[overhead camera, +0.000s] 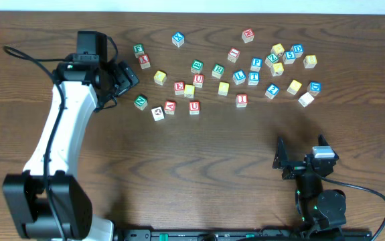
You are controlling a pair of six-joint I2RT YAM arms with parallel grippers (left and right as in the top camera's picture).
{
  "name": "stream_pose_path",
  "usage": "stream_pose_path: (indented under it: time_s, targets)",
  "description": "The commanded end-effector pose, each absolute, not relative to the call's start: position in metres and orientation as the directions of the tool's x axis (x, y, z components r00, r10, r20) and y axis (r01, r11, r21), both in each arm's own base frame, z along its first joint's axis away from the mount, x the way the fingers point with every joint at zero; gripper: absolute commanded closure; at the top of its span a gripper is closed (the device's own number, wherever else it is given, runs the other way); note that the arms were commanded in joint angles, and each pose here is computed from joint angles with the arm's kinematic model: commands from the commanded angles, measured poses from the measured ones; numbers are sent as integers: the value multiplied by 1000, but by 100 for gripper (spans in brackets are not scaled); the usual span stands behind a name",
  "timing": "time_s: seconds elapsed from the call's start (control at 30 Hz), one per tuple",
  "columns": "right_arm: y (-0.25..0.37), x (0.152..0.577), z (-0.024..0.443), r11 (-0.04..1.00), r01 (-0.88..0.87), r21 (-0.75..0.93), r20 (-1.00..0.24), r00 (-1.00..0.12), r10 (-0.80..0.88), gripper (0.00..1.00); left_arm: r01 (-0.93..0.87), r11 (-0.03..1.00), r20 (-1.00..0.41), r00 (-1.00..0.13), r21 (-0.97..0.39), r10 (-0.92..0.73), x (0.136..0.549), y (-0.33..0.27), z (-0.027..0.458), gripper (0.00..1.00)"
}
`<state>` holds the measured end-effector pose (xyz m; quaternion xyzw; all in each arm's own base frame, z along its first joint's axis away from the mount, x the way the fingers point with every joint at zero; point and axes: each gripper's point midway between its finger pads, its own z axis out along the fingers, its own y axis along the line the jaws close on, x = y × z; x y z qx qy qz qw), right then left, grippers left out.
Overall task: Spell out NEURIPS
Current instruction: 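Reach the left gripper forward over the green N block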
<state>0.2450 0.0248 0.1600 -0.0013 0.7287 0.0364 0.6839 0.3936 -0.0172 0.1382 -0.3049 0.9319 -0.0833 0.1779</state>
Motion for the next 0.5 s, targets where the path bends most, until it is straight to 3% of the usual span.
stream_pose_path:
  time_s: [0.0,0.47]
  targets:
    - [22,245,159,997,-37,63,-996,-66,61,1,-630,738,-257,-692,-243,-675,400,-12,126,5]
    - [22,245,159,997,-37,63,-996,-66,61,1,-604,792,-334,-732,-84,-594,405,-50,92,5]
